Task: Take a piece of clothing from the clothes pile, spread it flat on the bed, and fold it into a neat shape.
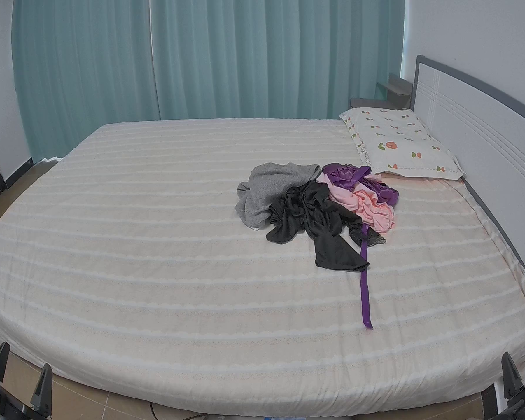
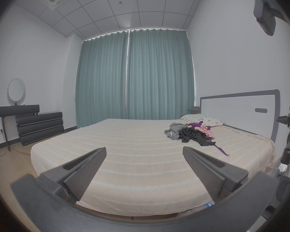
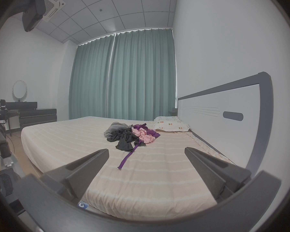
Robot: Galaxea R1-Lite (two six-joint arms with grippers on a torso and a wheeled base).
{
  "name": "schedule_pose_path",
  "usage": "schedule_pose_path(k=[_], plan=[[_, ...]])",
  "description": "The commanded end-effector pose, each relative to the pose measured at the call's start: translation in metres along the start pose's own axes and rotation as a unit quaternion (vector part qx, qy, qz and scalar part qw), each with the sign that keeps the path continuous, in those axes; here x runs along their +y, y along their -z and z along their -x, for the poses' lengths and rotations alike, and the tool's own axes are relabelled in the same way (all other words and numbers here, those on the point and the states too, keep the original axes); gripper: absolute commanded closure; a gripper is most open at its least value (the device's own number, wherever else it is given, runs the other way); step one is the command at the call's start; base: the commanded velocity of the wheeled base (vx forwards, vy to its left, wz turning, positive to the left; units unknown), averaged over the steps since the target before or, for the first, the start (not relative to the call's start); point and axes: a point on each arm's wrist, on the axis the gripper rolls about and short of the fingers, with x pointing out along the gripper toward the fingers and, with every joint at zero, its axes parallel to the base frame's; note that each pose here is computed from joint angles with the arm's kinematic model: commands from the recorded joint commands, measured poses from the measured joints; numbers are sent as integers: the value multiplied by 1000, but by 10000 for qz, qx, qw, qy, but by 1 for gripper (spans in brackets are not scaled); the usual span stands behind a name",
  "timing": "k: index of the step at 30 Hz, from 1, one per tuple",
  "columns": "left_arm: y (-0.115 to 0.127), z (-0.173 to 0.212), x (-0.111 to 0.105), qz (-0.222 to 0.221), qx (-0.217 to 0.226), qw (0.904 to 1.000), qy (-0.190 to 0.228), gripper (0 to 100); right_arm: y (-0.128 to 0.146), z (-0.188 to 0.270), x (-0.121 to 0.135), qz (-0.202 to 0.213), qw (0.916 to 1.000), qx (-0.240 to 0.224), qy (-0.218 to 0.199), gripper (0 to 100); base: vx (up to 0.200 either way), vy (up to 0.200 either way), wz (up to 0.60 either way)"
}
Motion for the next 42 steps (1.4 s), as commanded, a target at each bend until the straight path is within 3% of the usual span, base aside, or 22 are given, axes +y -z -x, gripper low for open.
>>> schedule_pose_path(k=[1, 2, 3, 4, 7, 11, 13, 15, 17, 20, 27, 33, 34, 38, 42], plan=[[5, 0, 0, 1, 22, 10000, -2, 0, -32, 5, -1, -55, 9990, -431, -134, 0, 0, 0, 0], [5, 0, 0, 1, 22, 10000, -2, 0, -55, 4, -2, -137, 9988, -425, -199, 0, 0, 0, 0], [5, 0, 0, 1, 22, 10000, -2, 0, -55, 4, -2, -137, 9988, -425, -199, 0, 0, 0, 0], [5, 0, 0, 1, 22, 10000, -2, 0, -64, -10, -3, -162, 9993, 22, -332, 0, 0, 0, 0], [5, 0, 0, 1, 22, 10000, -2, 0, -62, -26, -2, -165, 9964, 631, -542, 0, 0, 0, 0], [5, 0, 0, 1, 22, 10000, -2, 0, -62, -59, -2, -585, 9812, 1648, -817, 0, 0, 0, 0], [5, 0, 0, 1, 22, 10000, -2, 0, -63, -70, -2, -741, 9754, 1866, -906, 0, 0, 0, 0], [5, 0, 0, 1, 22, 10000, -2, 0, -66, -95, 0, -911, 9641, 2224, -1130, 0, 0, 0, 0], [5, 0, 0, 1, 22, 10000, -2, 0, -65, -120, 1, -1129, 9564, 2464, -1090, 0, 0, 0, 0], [5, 0, 0, 1, 22, 10000, -2, 0, -62, -142, 2, -1314, 9506, 2605, -1062, 0, 0, 0, 0], [5, 0, 0, 1, 22, 10000, -2, 0, -39, -230, 19, -1891, 9205, 3284, -953, 0, 0, 0, 0], [5, 0, 0, 1, 22, 10000, -2, 0, -27, -291, 48, -2556, 8973, 3497, -850, 0, 0, 0, 0], [5, 0, 0, 1, 22, 10000, -2, 0, -20, -307, 56, -2569, 8950, 3569, -743, 0, 0, 0, 0], [5, 0, 0, 1, 22, 10000, -2, 0, 0, -344, 72, -2447, 8991, 3601, -449, 0, 0, 0, 0], [5, 0, 0, 9, 22, 10000, -2, 0, 20, -378, 84, -2625, 8932, 3640, -283, 0, 0, 0, 0]])
